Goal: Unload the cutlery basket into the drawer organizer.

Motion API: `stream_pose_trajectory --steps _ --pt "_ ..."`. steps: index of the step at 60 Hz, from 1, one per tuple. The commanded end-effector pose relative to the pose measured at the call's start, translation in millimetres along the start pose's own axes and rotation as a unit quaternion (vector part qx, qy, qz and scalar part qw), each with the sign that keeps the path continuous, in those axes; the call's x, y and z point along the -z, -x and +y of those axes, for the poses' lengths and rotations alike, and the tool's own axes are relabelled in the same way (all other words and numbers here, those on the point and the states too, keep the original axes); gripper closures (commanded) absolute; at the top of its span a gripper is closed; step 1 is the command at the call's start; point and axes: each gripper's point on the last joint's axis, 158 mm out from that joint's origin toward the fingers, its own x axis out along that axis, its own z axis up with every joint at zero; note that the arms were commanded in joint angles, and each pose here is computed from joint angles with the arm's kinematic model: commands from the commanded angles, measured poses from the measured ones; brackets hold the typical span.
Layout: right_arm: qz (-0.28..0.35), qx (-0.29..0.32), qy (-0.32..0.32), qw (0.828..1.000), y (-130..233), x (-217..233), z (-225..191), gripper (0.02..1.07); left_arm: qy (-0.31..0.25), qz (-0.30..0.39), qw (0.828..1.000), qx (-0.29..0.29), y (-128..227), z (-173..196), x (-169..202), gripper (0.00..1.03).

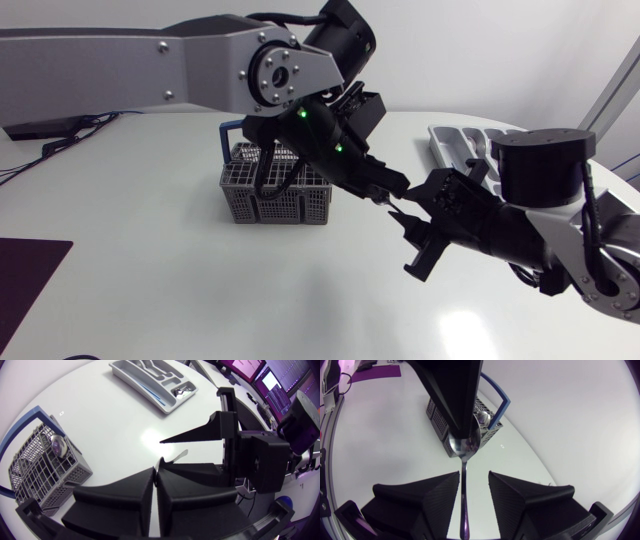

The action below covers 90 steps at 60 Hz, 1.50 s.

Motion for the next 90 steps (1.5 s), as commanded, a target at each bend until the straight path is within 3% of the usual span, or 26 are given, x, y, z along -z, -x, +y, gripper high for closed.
stream_pose_trajectory --steps 1,6,19,28,48,57,66,71,90 --pt "0.004 -0.002 -0.007 1.0 -5 2 4 0.7 0.014 0.006 1.0 0.006 -5 -2 -2 0.98" --pt "0.005 0.0 -0.004 1.0 -6 1 4 0.72 0.014 0.004 1.0 0.006 -4 -2 -3 0.98" --pt "0.007 0.003 0.002 1.0 -6 0 5 0.95 0.015 0.008 1.0 0.012 -6 -4 -2 0.98" --pt "0.011 0.001 0.005 1.0 -7 1 7 1.01 0.017 0.009 1.0 0.012 -6 -4 -1 0.97" --pt "0.023 -0.008 0.001 1.0 -9 8 10 1.01 0.025 0.005 1.0 0.014 -4 -1 -5 0.87" --pt "0.028 -0.017 0.001 0.999 -9 11 15 1.01 0.029 -0.008 0.999 0.013 3 1 -13 0.7" --pt "0.032 -0.037 -0.002 0.999 -9 15 22 1.01 0.036 -0.037 0.999 0.016 20 7 -31 0.37" --pt "0.037 -0.045 -0.004 0.998 -9 19 23 1.01 0.039 -0.054 0.998 0.014 30 14 -43 0.26" --pt "0.043 -0.089 -0.03 0.995 -6 42 10 1.01 0.026 -0.1 0.994 -0.029 65 71 -68 0.23"
